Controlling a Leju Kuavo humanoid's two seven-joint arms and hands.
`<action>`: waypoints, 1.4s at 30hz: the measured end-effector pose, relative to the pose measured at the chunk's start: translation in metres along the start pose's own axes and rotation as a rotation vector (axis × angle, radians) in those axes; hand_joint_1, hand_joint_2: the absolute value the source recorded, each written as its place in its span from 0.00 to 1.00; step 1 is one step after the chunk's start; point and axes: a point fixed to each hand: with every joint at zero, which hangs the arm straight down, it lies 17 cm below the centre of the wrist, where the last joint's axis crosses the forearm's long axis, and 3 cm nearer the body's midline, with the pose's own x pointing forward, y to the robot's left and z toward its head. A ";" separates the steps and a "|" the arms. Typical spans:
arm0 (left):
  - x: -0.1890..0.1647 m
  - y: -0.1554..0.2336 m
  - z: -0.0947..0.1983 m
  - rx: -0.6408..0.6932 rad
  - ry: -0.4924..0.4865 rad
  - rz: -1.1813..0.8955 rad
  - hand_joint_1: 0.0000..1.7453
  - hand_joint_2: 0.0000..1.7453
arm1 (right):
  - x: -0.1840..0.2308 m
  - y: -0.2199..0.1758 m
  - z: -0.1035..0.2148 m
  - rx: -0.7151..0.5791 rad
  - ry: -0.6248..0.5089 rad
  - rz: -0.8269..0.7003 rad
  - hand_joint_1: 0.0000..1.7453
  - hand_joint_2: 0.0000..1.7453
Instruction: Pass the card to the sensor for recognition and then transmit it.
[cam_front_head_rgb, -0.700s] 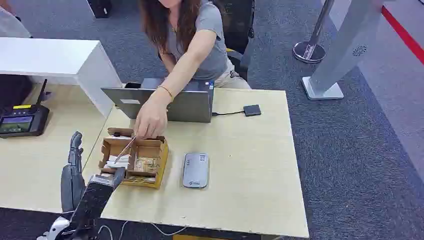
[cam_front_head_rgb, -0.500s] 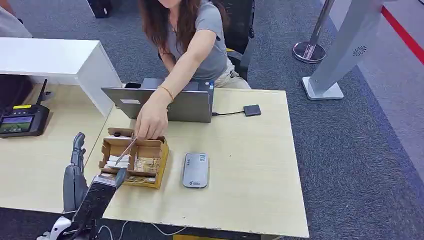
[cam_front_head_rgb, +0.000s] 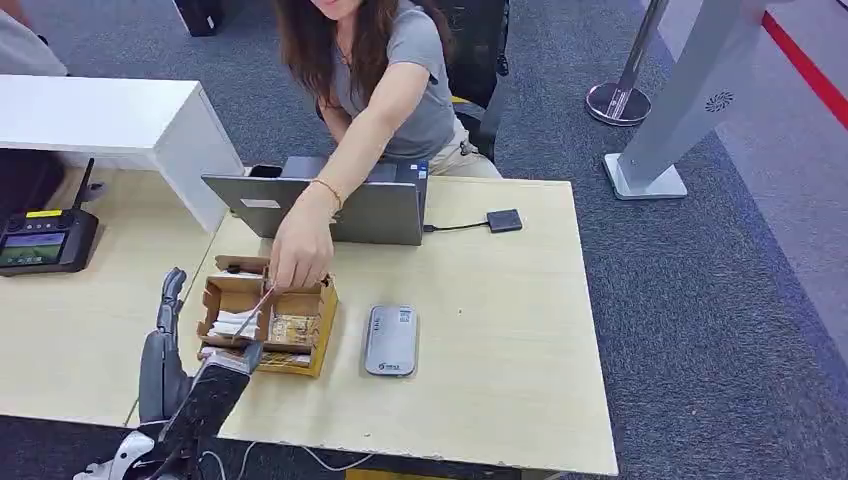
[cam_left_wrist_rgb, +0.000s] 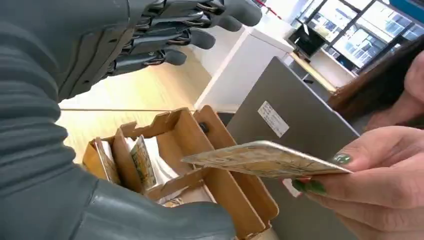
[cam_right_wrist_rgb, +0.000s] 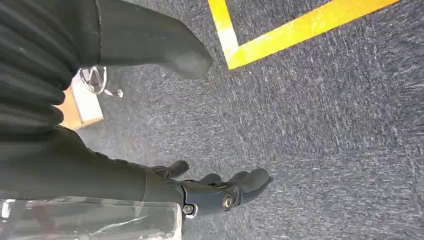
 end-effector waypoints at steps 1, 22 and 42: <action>0.000 0.000 -0.001 -0.001 0.000 -0.007 0.00 1.00 | 0.000 0.000 0.000 0.001 -0.002 0.003 0.00 1.00; -0.001 -0.002 -0.003 -0.004 -0.003 -0.048 1.00 1.00 | 0.003 0.007 0.002 0.022 -0.017 0.033 0.00 1.00; -0.002 -0.002 -0.003 0.000 -0.001 -0.052 1.00 1.00 | 0.002 0.008 0.002 0.026 -0.018 0.042 0.00 1.00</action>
